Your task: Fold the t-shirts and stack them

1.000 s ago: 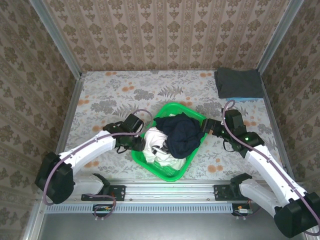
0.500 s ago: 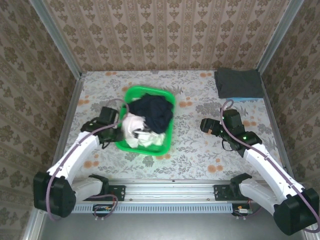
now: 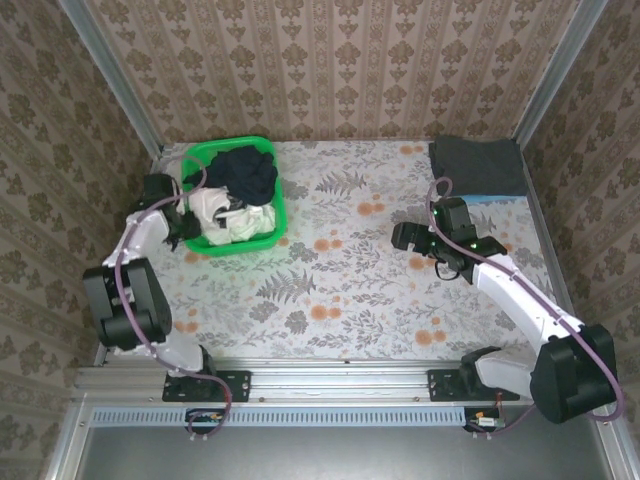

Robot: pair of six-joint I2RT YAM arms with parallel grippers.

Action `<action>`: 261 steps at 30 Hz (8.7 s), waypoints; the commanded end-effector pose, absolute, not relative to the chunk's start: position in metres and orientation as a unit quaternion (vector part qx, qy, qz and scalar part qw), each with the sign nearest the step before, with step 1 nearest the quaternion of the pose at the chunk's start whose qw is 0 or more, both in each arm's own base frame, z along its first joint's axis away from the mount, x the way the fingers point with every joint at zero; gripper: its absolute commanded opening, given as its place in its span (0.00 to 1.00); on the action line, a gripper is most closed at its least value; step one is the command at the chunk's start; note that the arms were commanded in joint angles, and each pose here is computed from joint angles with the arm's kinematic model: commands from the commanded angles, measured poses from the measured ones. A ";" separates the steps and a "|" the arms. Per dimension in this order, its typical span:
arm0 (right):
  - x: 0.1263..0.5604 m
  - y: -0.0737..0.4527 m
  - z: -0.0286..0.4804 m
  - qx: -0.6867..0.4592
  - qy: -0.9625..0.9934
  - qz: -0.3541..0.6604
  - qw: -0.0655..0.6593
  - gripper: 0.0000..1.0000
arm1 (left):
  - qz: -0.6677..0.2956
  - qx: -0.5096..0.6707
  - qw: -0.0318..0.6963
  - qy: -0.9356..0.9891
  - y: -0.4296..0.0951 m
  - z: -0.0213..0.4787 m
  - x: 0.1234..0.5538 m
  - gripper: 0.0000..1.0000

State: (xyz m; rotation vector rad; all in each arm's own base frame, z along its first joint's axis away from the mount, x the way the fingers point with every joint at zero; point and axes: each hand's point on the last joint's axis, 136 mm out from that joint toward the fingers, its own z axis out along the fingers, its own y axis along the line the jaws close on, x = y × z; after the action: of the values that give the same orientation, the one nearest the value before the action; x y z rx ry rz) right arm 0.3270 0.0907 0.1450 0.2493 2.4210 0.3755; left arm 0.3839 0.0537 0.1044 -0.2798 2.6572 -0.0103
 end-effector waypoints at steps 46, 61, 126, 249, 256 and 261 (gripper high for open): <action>0.356 0.080 0.160 0.116 0.923 0.170 0.325 1.00 | 0.092 0.134 0.211 0.964 -0.050 0.088 0.462 0.02; 0.367 0.091 0.159 0.114 0.925 0.186 0.311 1.00 | 0.133 0.157 0.193 0.959 0.004 0.076 0.484 0.00; 0.366 0.106 0.156 0.099 0.920 0.213 0.313 1.00 | 0.043 -0.020 0.529 0.847 -0.030 0.399 0.507 0.00; 0.414 0.148 0.114 0.074 0.957 0.171 0.222 0.57 | -0.163 0.092 0.325 0.927 -0.170 0.085 0.349 0.94; 0.413 0.119 0.060 0.108 0.973 0.102 0.175 0.58 | -0.198 0.102 0.292 0.930 -0.168 0.064 0.364 0.74; 0.394 0.110 0.049 0.122 0.974 0.099 0.166 0.57 | -0.298 0.127 0.275 0.905 -0.199 0.075 0.356 0.66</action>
State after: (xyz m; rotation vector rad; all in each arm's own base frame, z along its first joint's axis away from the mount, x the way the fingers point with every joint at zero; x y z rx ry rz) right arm 0.4073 0.1212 0.0554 0.3131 2.7604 0.3333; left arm 0.3555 -0.1688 0.0505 0.2440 2.5246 -0.5867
